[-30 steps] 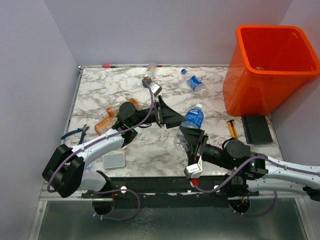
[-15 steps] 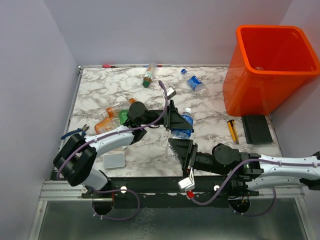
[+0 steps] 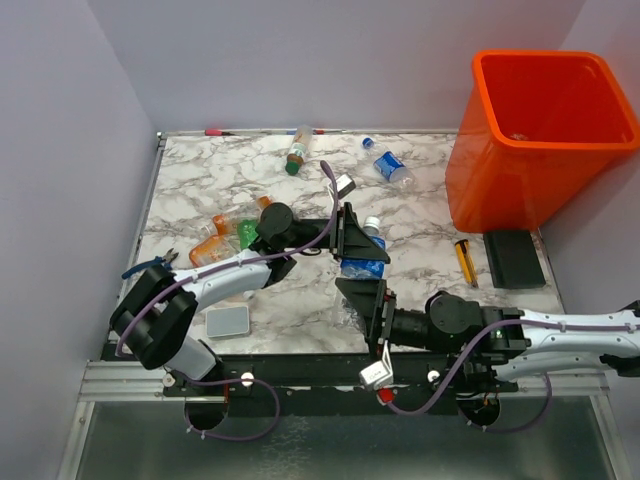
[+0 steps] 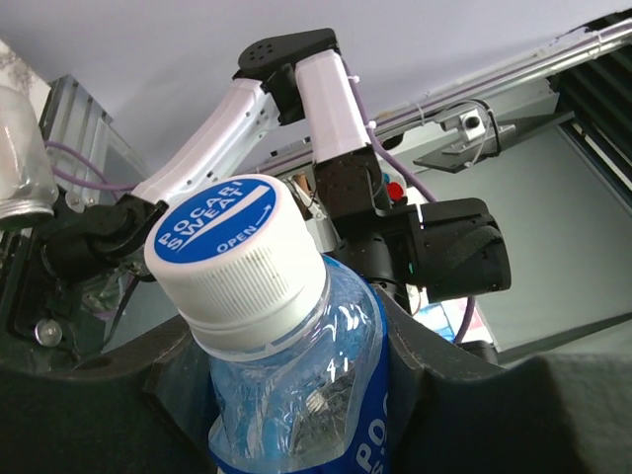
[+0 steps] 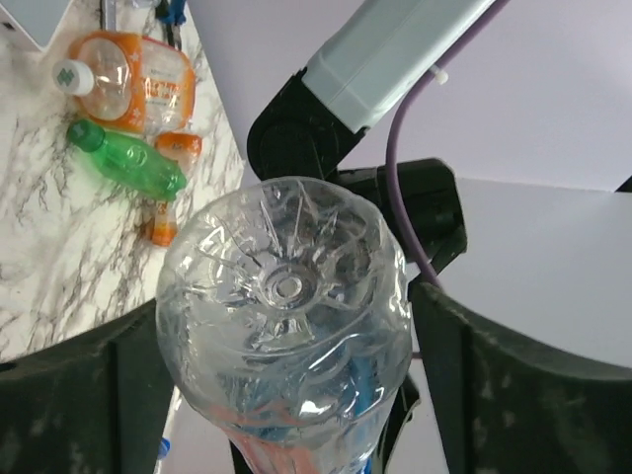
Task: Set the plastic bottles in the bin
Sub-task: Pick up the plastic bottle at the center of the board.
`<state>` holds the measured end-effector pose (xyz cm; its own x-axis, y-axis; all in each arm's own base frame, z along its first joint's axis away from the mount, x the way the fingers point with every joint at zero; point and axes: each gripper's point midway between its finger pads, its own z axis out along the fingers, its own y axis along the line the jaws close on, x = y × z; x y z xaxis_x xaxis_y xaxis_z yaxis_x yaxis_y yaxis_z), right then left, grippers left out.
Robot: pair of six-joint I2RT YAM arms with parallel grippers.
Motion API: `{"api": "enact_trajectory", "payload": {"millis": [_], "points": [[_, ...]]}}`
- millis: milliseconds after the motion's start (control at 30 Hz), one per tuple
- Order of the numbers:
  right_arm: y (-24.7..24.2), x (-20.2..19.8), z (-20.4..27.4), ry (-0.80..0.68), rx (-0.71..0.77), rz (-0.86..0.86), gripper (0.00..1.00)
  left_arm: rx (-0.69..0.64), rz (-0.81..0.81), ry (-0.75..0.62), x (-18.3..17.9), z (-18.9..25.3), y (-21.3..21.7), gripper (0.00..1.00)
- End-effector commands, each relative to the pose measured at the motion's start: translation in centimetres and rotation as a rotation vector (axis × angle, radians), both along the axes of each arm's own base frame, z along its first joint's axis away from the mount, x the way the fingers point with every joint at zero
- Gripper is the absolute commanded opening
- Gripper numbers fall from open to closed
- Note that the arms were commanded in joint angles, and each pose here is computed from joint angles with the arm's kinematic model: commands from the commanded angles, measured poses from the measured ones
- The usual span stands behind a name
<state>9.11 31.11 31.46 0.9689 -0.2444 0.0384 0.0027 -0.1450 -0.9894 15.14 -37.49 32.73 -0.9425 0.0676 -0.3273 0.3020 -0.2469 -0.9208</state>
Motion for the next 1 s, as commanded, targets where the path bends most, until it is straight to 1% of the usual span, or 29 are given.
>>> {"api": "enact_trajectory", "payload": {"millis": [0, 100, 167, 233, 300, 367, 433, 500, 567, 600, 633, 667, 700, 767, 800, 867, 967], "points": [[-0.2, 0.8, 0.4, 0.120, 0.061, -0.066, 1.00, -0.145, 0.044, -0.161, -1.0, 4.2, 1.2, 0.00], [-0.1, 0.7, 1.6, 0.184, 0.115, -0.064, 1.00, -0.164, 0.117, -0.165, 0.5, 4.9, 1.9, 0.00], [0.1, 0.4, 2.5, 0.267, 0.168, -0.067, 1.00, -0.178, 0.197, -0.157, 2.3, 5.4, 2.7, 0.00], [0.3, 0.1, 3.1, 0.397, 0.190, -0.078, 1.00, -0.189, 0.294, -0.141, 4.6, 5.8, 3.9, 0.00], [0.9, -0.5, 3.4, 0.583, 0.186, -0.097, 1.00, -0.200, 0.400, -0.131, 7.2, 6.2, 5.4, 0.00], [1.6, -1.1, 3.9, 0.734, 0.181, -0.113, 1.00, -0.209, 0.521, -0.123, 10.0, 6.6, 7.3, 0.00], [2.4, -2.1, 4.3, 0.866, 0.192, -0.105, 1.00, -0.207, 0.635, -0.122, 12.5, 6.9, 9.0, 0.00], [3.0, -2.9, 4.6, 0.979, 0.222, -0.087, 1.00, -0.187, 0.735, -0.150, 14.4, 7.3, 10.5, 0.00], [3.4, -3.6, 5.2, 1.092, 0.276, -0.060, 1.00, -0.131, 0.838, -0.207, 16.0, 7.6, 11.8, 0.00], [3.5, -4.0, 5.6, 1.160, 0.312, -0.050, 1.00, -0.077, 0.898, -0.227, 16.9, 7.2, 12.5, 0.00], [3.6, -3.8, 6.3, 1.228, 0.370, -0.057, 1.00, -0.037, 0.957, -0.267, 17.5, 7.3, 13.2, 0.00], [3.5, -3.3, 7.0, 1.303, 0.447, -0.086, 1.00, -0.014, 1.023, -0.342, 17.8, 8.0, 14.0, 0.00], [3.3, -2.6, 7.8, 1.368, 0.528, -0.117, 1.00, 0.059, 1.087, -0.414, 18.3, 7.7, 14.9, 0.00], [2.6, -0.9, 9.3, 1.479, 0.629, -0.144, 1.00, 0.126, 1.152, -0.528, 18.4, 8.4, 16.0, 0.00], [2.1, 0.3, 10.3, 1.543, 0.682, -0.144, 1.00, 0.158, 1.164, -0.580, 18.3, 8.4, 16.2, 0.00], [0.8, 3.3, 11.9, 1.673, 0.772, -0.164, 1.00, 0.176, 1.128, -0.682, 17.4, 8.8, 16.1, 0.00], [-0.9, 6.7, 12.7, 1.817, 0.811, -0.162, 1.00, 0.163, 1.032, -0.810, 15.3, 9.1, 15.2, 0.00]]}}
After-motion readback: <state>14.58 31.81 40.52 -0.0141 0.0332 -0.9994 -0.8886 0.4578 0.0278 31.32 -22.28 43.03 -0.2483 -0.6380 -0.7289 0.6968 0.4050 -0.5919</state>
